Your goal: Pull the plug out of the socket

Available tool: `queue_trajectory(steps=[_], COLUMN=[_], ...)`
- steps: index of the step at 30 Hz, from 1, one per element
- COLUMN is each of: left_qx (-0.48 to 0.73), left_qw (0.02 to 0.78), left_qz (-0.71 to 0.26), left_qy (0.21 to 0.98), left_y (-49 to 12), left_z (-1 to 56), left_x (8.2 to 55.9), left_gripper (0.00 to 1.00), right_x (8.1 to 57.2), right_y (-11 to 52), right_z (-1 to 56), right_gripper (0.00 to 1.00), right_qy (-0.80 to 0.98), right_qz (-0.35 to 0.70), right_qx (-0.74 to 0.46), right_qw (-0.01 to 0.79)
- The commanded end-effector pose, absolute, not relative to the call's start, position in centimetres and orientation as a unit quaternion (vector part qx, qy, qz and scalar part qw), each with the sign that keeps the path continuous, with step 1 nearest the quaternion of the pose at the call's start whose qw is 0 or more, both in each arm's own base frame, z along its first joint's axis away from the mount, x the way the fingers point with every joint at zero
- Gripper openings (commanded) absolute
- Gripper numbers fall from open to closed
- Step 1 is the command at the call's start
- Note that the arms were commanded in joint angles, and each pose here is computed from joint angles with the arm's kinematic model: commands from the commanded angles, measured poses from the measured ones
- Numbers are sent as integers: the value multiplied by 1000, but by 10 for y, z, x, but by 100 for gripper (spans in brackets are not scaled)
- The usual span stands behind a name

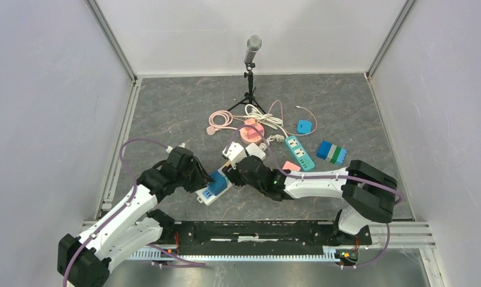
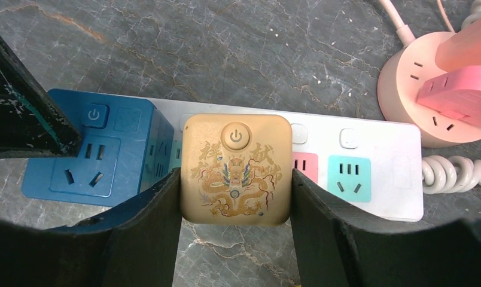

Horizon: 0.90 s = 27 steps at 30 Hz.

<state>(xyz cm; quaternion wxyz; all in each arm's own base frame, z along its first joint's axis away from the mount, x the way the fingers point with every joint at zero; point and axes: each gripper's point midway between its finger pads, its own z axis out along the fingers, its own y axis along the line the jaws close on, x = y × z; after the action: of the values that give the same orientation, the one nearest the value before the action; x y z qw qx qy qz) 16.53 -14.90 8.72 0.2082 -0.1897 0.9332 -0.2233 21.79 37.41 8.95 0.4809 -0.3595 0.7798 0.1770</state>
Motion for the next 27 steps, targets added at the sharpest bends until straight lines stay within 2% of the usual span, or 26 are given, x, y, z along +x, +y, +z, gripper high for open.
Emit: queue_trajectory(steps=[1,5,12,18,27], left_qx=[-199,-198,-195,-194,-158], left_qw=[180,181,180,199,282], left_qz=[-127,-129,-128,-144,-230], left_qy=[955,955,955,950,918], left_y=[-114,-115,-115,-119,-143], left_z=[53,54,55,66,140], left_x=[144,145,146,152,183], left_gripper=[43,43,43,44,56], right_x=[219,233,215,228,258], right_y=[405,387,417,404,405], right_z=[173,193,171,194,192], right_gripper=[0,0,0,0,0], right_qy=[715,703,707,705,737], right_qz=[285,368,256,266,330], right_qx=[-331,-275,-370,-328,-256], right_qw=[546,542,545,570,531])
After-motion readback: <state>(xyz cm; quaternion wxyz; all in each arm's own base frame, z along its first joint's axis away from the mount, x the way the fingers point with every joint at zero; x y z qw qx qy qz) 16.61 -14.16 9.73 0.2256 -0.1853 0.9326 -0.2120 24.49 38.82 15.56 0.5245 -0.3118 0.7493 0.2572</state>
